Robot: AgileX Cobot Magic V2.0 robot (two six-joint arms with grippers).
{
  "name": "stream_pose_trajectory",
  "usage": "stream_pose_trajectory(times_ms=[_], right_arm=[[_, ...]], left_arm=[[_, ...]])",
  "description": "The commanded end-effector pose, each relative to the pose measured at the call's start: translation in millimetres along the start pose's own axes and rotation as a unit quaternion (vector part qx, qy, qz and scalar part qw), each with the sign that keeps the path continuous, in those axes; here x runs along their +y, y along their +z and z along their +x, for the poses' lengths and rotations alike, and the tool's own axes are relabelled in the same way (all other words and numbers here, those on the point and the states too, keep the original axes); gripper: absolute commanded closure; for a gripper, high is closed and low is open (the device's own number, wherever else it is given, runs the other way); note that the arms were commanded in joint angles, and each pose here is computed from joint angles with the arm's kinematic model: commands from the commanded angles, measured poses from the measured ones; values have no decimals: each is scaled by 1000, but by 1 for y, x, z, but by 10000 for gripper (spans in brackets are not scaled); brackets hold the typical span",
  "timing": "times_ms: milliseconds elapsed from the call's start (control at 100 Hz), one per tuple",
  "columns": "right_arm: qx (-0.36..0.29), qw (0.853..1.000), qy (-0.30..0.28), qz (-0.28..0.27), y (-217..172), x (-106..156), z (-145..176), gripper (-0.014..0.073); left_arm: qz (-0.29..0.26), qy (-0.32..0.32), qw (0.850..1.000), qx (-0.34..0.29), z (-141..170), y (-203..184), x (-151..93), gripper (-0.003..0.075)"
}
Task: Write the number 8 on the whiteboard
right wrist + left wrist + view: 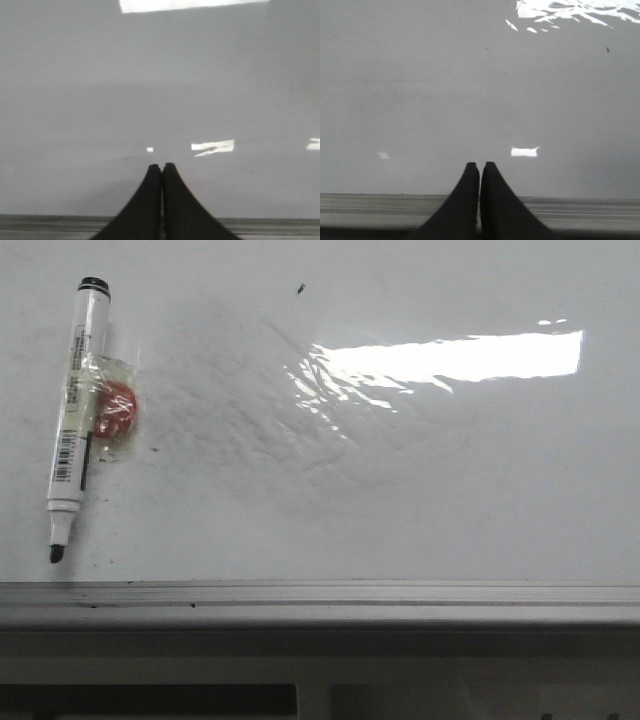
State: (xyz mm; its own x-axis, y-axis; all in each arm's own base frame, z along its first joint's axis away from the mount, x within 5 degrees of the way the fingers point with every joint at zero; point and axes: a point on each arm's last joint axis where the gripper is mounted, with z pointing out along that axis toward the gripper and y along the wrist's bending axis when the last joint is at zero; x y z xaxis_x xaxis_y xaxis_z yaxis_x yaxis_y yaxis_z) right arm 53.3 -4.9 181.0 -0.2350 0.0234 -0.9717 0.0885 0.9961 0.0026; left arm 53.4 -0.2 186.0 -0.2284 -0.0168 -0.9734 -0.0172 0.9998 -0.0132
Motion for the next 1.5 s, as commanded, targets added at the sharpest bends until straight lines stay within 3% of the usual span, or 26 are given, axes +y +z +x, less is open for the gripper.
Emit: stream_pose_trajectory(times_ms=[0,1170,1310,1490], right_arm=[[-14,1000,-5,2,0,0,2,666],[-14,1000,-5,2,0,0,2,666],[-14,1000,-5,2,0,0,2,666],[-24,1000,-5,2,0,0,0,666]], left_arm=[[0,-6,1000,-17,8,2,0,741],[-2,1,1000,-18,7,2,1,741],[-16,45,998,-27,6,2,3,741],[-16,42,996,-78,-3,1,2,741]])
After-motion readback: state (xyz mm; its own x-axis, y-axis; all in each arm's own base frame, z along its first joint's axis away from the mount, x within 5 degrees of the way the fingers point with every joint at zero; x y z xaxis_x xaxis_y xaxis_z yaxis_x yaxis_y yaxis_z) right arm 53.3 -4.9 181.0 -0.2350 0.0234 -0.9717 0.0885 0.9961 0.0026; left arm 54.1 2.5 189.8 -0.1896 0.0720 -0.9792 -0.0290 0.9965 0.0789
